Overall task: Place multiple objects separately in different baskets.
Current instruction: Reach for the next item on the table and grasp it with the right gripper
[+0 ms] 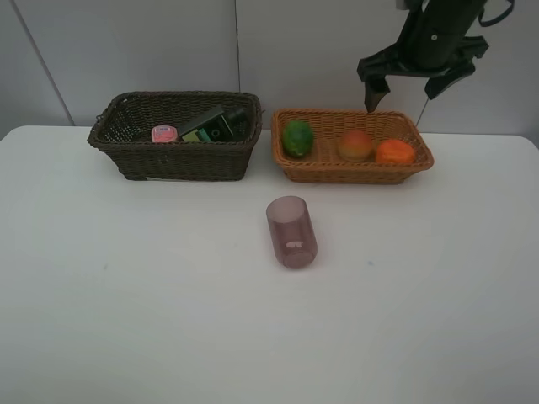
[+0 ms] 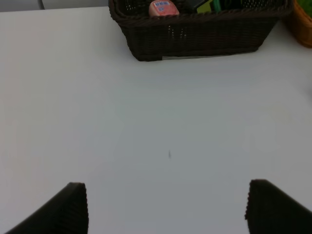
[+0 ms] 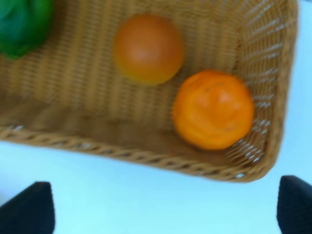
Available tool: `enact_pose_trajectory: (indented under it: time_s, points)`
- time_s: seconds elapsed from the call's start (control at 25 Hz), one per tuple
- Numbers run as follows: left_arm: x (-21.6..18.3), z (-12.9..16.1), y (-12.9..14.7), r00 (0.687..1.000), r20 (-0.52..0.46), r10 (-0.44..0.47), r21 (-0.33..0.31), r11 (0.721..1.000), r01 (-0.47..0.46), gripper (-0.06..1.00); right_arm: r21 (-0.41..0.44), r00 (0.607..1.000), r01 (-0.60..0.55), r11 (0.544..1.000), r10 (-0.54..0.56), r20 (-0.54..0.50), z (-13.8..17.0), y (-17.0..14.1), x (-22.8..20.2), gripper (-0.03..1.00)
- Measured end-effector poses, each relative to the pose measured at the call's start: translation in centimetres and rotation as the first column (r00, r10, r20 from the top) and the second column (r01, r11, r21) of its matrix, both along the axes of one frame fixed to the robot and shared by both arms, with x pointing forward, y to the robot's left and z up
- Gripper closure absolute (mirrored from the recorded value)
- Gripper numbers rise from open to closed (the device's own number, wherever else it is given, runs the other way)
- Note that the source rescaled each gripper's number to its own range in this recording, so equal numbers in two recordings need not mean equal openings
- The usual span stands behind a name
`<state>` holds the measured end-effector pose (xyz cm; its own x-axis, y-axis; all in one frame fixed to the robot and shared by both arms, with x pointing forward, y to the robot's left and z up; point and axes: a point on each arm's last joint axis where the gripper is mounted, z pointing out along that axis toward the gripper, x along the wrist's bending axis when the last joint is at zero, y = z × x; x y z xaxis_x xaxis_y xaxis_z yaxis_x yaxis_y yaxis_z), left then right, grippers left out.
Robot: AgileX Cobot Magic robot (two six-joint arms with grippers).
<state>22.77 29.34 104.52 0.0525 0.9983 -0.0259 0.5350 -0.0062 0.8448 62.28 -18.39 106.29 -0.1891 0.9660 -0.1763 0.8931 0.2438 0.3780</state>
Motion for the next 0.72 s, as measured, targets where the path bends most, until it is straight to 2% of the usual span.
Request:
enact_pose_trajectory:
  time_s: [0.28, 0.52, 0.72]
  points:
    - [0.0, 0.0, 0.0, 1.000, 0.000, 0.000, 0.000, 1.000, 0.000, 0.19, 0.053, 0.991, -0.103, 0.993, 0.107, -0.086, -0.3, 6.0, -3.1, -0.03]
    - [0.0, 0.0, 0.0, 1.000, 0.000, 0.000, 0.000, 1.000, 0.000, 0.19, 0.140, 0.987, -0.101, 0.985, 0.117, -0.110, -0.3, 10.2, -5.6, -0.03]
    - [0.0, 0.0, 0.0, 1.000, 0.000, 0.000, 0.000, 1.000, 0.000, 0.19, 0.159, 0.986, -0.079, 0.984, 0.101, -0.136, -0.4, 12.3, -7.3, -0.03]
